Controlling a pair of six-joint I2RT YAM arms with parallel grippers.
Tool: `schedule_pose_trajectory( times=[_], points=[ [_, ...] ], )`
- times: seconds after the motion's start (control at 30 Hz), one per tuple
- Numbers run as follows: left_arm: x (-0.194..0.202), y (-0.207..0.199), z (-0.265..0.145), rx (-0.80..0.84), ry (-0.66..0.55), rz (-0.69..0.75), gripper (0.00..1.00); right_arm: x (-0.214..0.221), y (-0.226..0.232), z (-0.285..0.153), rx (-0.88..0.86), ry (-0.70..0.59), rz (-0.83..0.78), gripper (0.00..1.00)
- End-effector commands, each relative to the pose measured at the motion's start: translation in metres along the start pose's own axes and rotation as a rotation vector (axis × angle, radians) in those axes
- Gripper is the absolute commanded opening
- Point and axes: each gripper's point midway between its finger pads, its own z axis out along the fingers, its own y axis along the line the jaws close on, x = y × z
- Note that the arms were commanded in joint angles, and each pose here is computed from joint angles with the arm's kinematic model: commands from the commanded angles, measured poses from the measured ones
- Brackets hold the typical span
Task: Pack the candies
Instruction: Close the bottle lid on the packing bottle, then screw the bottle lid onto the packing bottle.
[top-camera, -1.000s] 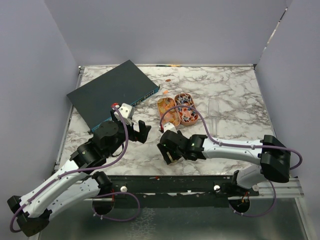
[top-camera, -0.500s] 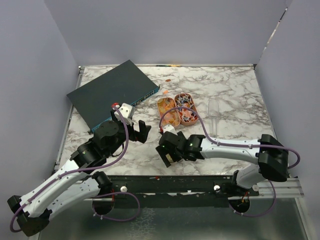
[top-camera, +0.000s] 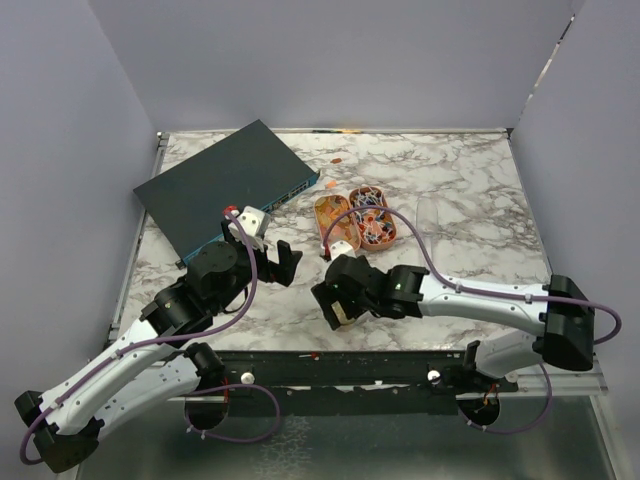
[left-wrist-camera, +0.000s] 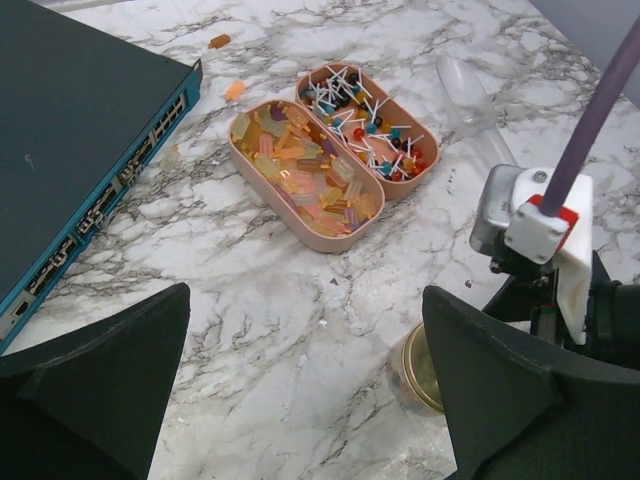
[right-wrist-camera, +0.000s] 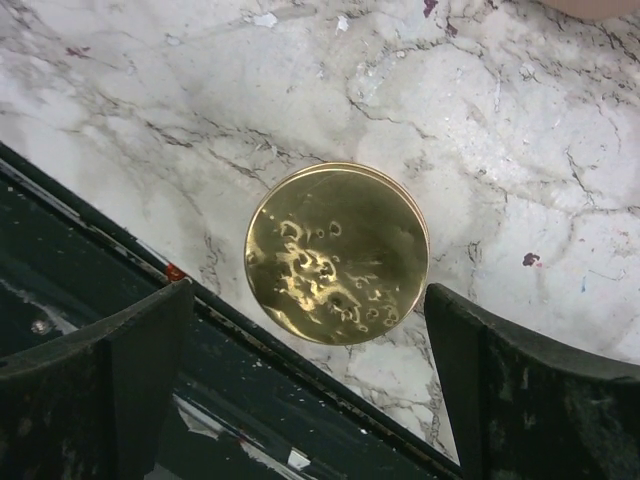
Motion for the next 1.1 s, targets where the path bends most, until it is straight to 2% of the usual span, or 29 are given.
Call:
schedule_pose_trajectory(
  times=[0.0,0.3,0.6,0.8,0.93,1.07],
  points=[
    [0.004,0.005,0.0,-0.027,0.005,-0.025,0.99,-0.017,0.013,-0.023,-0.078,-0.053,0.012,1.0],
    [0.017,-0.008,0.001,0.018,0.043,-0.15,0.99,-0.023,-0.02,-0.045,0.049,-0.119,0.015,1.0],
    [0.05,-0.031,0.002,0.116,0.139,-0.304,0.99,-0.023,-0.049,-0.067,0.119,-0.206,0.043,1.0],
    [0.074,-0.046,0.001,0.164,0.154,-0.406,0.99,-0.012,-0.065,-0.071,0.151,-0.203,0.066,1.0],
    [0.092,-0.058,0.002,0.165,0.177,-0.39,0.99,-0.005,-0.071,-0.069,0.148,-0.206,0.077,1.0],
    [0.111,-0.078,0.006,0.158,0.183,-0.306,0.99,-0.002,-0.075,-0.067,0.142,-0.21,0.083,1.0]
  ],
)
